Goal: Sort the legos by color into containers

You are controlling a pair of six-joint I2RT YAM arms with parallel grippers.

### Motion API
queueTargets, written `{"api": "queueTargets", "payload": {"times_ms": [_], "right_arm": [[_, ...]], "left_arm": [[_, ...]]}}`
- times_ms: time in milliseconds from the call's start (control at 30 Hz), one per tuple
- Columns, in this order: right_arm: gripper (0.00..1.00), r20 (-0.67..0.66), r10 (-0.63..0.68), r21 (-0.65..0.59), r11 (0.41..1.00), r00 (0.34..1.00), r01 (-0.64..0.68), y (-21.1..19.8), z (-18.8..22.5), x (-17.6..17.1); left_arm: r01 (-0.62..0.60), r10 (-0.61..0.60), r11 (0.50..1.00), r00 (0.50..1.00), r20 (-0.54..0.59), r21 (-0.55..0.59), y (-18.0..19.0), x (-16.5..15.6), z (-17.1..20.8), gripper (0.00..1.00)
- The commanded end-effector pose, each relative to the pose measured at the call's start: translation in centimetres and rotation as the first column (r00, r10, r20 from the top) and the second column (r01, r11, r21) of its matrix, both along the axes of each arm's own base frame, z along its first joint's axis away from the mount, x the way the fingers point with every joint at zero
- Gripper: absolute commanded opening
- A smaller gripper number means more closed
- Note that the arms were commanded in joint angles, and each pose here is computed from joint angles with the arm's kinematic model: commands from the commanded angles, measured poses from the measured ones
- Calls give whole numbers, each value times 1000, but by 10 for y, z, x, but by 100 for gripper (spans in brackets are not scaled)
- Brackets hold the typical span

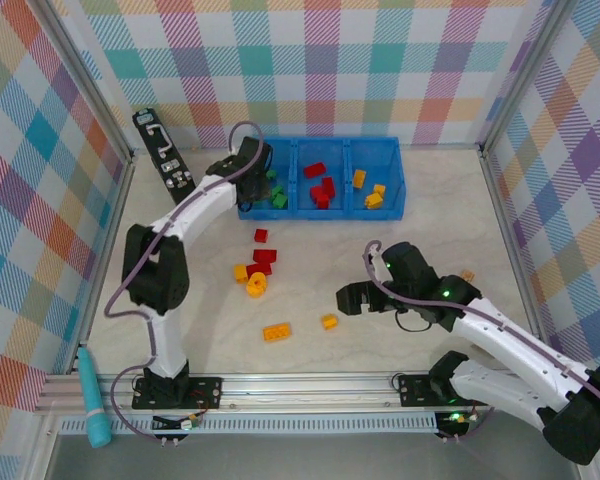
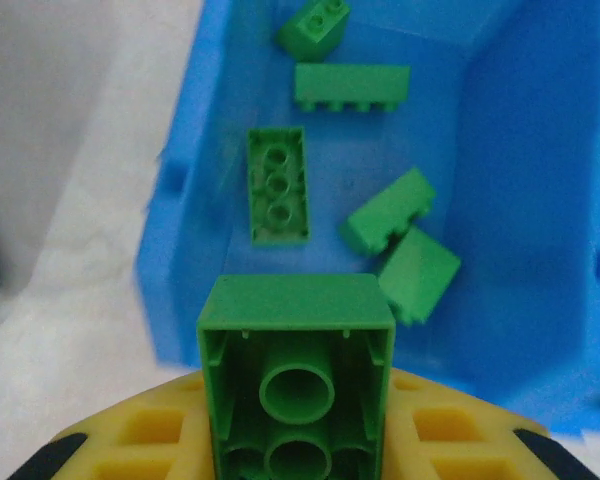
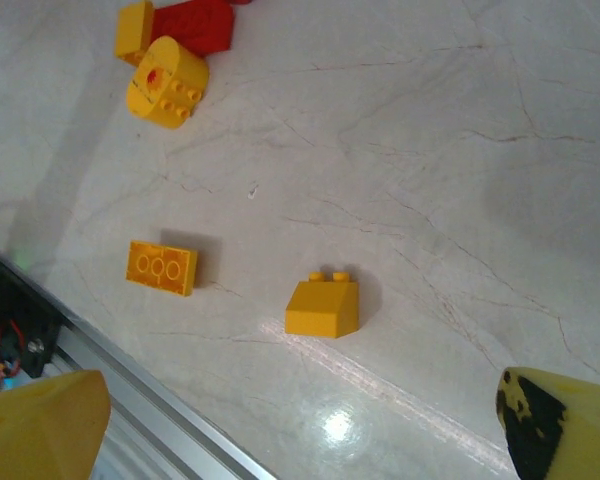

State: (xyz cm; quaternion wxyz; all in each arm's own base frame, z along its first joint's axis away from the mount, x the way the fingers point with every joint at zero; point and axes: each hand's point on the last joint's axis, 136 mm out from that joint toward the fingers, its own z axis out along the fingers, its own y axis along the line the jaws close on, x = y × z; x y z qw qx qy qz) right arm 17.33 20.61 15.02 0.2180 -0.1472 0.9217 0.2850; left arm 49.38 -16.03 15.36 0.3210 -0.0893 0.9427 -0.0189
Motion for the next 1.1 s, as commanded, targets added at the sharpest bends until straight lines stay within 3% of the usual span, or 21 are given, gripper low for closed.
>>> {"api": "queueTargets", "payload": {"times_ms": [0, 267, 433, 700, 1067], "right_arm": [[99, 79, 48, -53, 998, 996, -44, 4, -3, 5], [100, 111, 163, -140, 979, 980, -147, 26, -18, 7], [100, 108, 226, -241, 951, 968, -195, 33, -38, 7], [96, 67, 272, -291, 926, 960, -242, 49, -66, 8], [94, -9, 243, -320, 918, 970, -233, 59, -90, -10]], "left_arm": [[72, -73, 997, 997, 32, 18, -7, 27, -3, 20], [24, -23, 999, 999, 30, -35, -1, 59, -36, 22], [33, -32, 997, 999, 26, -69, -8, 64, -37, 46], [72, -68, 995, 996, 63, -68, -10, 65, -5, 54], [224, -208, 972, 963, 171, -77, -23, 53, 89, 63]]}}
